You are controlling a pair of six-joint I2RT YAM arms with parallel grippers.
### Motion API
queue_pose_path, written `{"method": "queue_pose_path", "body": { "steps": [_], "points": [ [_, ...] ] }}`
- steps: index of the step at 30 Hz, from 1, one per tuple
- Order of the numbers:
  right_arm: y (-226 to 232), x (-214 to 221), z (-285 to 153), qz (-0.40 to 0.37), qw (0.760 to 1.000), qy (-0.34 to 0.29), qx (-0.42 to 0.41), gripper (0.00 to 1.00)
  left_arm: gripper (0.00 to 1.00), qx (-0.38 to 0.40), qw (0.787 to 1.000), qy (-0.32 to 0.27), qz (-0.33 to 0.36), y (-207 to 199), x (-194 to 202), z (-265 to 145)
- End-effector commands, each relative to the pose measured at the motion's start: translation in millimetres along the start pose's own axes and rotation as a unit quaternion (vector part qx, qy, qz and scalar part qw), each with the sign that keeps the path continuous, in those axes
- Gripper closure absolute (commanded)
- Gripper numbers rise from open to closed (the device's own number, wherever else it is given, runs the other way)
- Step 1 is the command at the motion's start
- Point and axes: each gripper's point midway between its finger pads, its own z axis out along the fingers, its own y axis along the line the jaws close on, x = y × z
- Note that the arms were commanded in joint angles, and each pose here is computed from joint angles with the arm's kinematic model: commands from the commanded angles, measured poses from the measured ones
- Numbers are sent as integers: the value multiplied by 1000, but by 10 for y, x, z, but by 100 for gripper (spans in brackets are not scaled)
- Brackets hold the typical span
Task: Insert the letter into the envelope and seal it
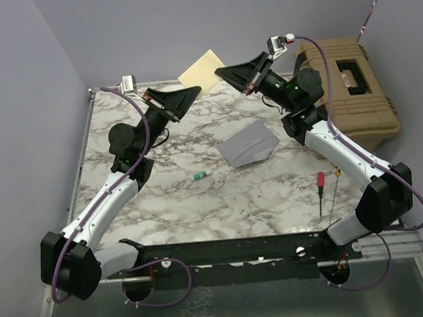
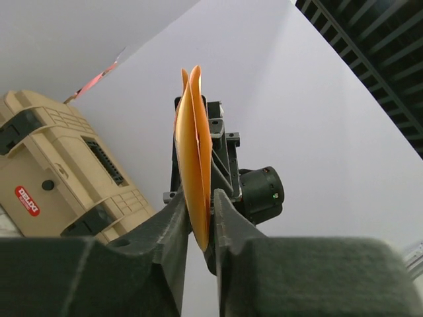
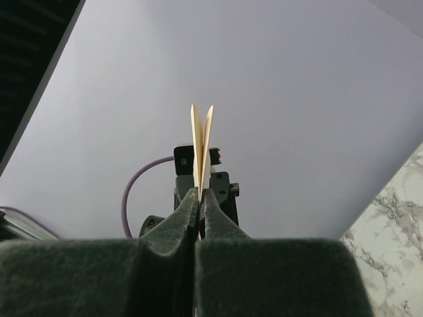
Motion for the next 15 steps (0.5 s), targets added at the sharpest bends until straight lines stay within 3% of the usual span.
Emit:
{"method": "queue_pose_path", "body": {
  "steps": [1,3,6,7,9,11,15],
  "points": [
    [43,64,-93,2,1000,3,9,100,85,8,1000,-14,15,-13,-34,5],
    [5,93,-124,2,1000,6,15,100,98,7,1000,-7,14,6,-8,5],
    [-20,164,-176,-9,1000,19,17,94,100,2,1000,8,19,59,59,-23],
    [-6,196,-200,-17,999,29,16,85,100,-2,1000,13,24,81,78,-43],
    [-20,254,-247,-54,997,53,28,56,100,-10,998,33,46,121,141,-91],
    [-187,322,-346,-91,988,90,84,34,100,-21,994,69,77,165,241,-150],
    [-407,410,-686,-207,947,173,173,20,100,-47,975,183,117,353,578,-333]
  ]
}}
